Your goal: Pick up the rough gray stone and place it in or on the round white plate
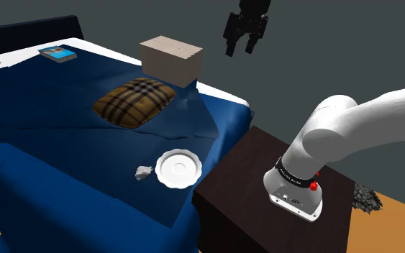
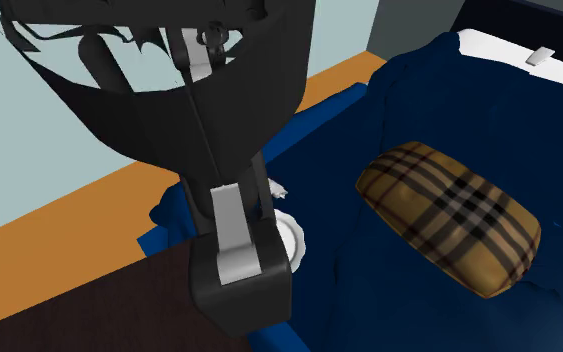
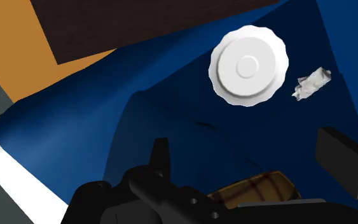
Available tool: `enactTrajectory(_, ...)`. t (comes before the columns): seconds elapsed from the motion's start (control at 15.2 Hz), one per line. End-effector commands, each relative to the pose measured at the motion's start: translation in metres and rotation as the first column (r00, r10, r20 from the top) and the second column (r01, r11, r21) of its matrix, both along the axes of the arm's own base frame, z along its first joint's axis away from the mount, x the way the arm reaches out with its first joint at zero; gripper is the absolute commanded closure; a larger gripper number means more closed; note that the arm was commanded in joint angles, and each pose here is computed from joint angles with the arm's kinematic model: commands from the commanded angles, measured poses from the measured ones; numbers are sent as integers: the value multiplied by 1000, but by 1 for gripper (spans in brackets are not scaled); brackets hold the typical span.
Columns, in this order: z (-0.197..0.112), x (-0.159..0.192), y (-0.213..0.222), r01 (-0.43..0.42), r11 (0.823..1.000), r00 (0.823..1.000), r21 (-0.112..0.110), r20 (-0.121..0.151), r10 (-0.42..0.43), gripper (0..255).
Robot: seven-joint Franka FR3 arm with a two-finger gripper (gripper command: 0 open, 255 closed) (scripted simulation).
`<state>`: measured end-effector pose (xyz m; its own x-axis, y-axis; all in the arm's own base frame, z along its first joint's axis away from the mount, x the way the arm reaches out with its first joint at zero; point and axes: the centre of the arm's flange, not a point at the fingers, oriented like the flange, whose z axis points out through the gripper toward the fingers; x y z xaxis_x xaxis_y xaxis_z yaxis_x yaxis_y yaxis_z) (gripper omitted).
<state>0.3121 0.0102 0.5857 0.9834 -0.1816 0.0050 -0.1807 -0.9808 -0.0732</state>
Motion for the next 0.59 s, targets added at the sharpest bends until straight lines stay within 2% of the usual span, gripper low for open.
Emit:
enactTrajectory(0.0, 0, 0, 0, 0, 1000, 1000, 0, 0, 0, 0)
enactTrajectory(0.53, -70, 12, 88, 57, 996, 998, -67, 14, -56, 0)
